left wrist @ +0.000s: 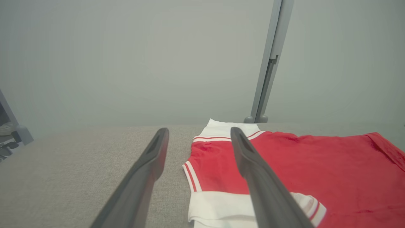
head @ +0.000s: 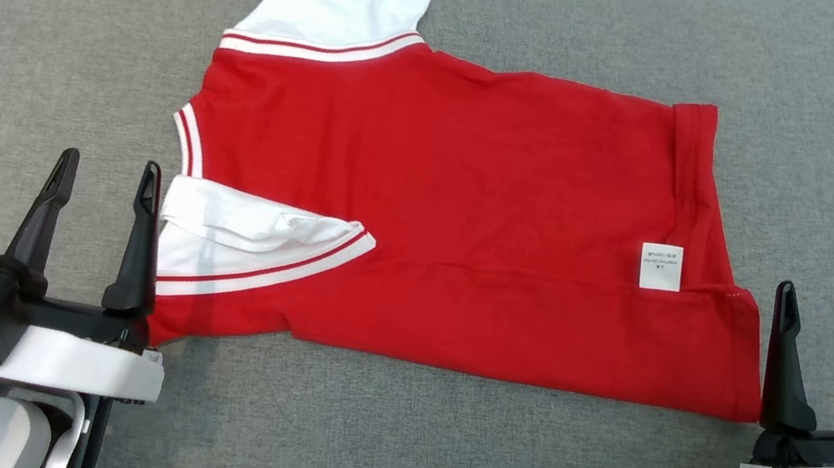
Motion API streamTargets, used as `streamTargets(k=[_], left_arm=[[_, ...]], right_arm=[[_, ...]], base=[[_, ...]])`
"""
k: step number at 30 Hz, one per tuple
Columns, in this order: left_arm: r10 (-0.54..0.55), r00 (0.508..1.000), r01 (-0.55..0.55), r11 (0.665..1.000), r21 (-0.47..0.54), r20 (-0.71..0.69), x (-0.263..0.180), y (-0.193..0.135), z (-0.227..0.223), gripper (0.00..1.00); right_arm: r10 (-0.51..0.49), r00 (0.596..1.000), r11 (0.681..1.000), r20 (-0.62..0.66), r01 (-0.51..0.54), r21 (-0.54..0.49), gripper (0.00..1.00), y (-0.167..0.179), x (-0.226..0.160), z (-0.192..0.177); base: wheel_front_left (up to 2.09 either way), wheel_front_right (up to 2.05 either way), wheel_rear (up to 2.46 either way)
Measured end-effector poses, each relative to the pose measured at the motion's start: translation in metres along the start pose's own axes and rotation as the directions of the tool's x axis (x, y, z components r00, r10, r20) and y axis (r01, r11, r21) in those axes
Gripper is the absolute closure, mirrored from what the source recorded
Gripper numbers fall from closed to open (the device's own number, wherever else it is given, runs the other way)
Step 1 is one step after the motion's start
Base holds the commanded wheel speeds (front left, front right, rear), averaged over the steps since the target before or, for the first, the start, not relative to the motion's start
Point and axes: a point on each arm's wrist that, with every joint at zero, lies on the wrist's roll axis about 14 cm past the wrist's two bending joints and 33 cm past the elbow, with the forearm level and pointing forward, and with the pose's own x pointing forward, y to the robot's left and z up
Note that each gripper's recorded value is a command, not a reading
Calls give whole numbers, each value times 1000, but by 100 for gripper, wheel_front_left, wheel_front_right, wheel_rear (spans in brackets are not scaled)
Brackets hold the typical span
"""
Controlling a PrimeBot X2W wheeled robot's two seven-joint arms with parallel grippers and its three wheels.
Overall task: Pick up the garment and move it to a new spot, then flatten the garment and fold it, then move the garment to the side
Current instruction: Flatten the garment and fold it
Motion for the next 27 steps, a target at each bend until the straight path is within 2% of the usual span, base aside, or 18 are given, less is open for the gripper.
streamTargets(k=[6,17,21,27], left_arm=[[-25,999,26,999,31,-26,-7,7,-6,0],[-45,997,46,999,21,-65,-13,4,-12,0],[-63,984,62,998,-11,-165,-18,1,-33,0],[-70,930,41,995,-86,-360,-34,2,-83,0]], right_arm=[[10,1000,1000,-6,-10,5,0,5,-2,-2],[19,1000,1000,-24,-19,17,0,8,-3,-4],[12,994,999,-107,-9,33,0,6,-6,-23],[15,959,998,-283,3,65,0,6,-22,-72]], base=[[0,0,0],[0,0,0],[0,0,0],[0,0,0]])
